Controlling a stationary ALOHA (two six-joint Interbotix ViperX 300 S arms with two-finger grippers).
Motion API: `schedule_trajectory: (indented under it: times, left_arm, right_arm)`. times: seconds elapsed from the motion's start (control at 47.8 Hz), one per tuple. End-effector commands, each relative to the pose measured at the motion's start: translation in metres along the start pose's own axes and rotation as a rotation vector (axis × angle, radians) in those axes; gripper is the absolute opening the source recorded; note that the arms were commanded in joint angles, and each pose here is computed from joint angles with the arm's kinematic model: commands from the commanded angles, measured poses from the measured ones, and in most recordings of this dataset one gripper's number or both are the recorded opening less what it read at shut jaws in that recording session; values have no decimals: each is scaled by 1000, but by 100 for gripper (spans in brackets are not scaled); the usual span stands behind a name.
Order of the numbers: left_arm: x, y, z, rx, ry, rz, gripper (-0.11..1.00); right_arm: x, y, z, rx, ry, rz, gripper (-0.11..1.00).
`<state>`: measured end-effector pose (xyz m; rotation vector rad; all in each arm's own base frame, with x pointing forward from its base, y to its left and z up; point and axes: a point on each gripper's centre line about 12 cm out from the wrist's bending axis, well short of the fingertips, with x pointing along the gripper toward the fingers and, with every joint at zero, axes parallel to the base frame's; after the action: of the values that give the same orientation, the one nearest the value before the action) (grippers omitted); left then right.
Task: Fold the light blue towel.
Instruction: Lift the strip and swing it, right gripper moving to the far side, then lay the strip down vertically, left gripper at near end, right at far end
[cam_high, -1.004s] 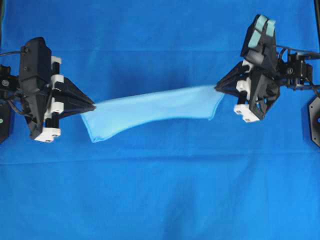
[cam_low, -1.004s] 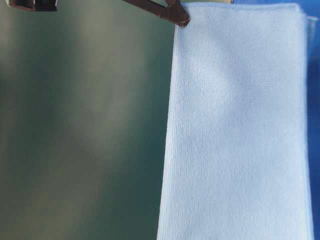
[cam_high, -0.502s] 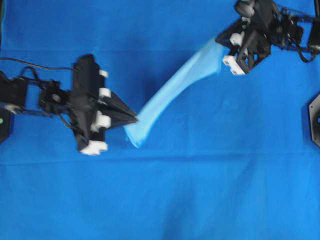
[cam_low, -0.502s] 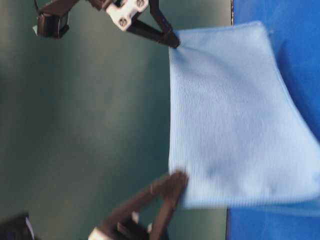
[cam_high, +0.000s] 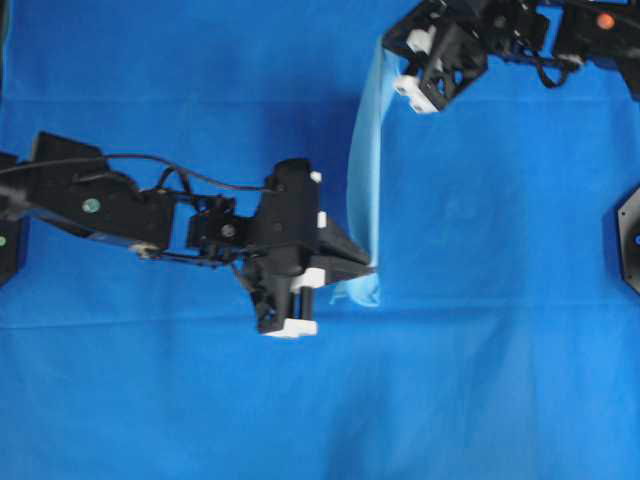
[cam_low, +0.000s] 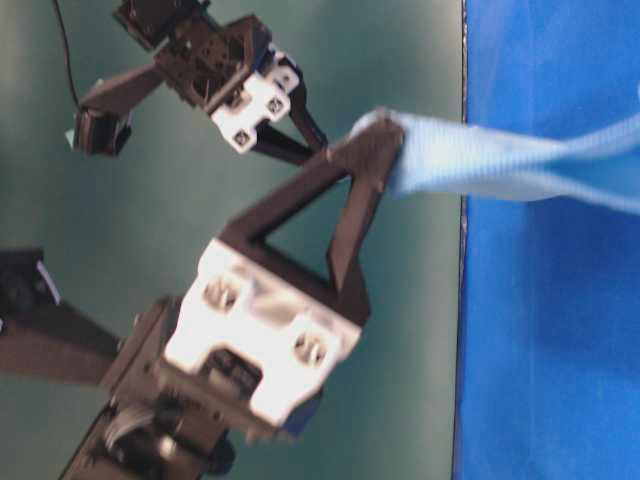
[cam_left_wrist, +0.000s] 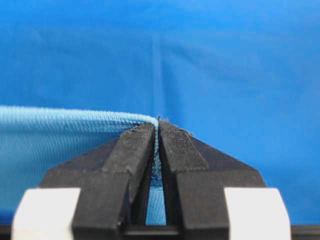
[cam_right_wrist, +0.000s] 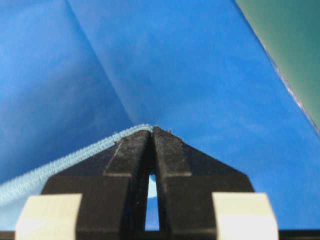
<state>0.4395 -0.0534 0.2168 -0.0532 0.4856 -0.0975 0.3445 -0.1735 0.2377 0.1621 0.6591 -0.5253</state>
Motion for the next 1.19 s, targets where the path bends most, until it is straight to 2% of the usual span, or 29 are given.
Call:
schedule_trajectory:
  times: [0.0,0.335,0.586,0.774,0.983,1.171]
  left_arm:
    - [0,-26,20,28,-54,-53,4]
    - [13,-33,33,35,-81,-65,4]
    - [44,-41,50,42,-145,-77,4]
    - [73,-45,54,86,-194,-79,4]
    - [89,-45,47,88,-226,-79,4]
    - [83,-41,22,54,-204,-77,4]
  right_arm:
    - [-2,-8,20,5,-52,-16,2]
    - [-7,-16,15,20,-44,-34,2]
    - [-38,-35,-18,56,-24,-72,2]
    - [-63,-40,-41,68,8,-98,2]
    - [-59,-42,-54,62,88,-118,2]
    - [-24,-33,-56,37,122,-86,2]
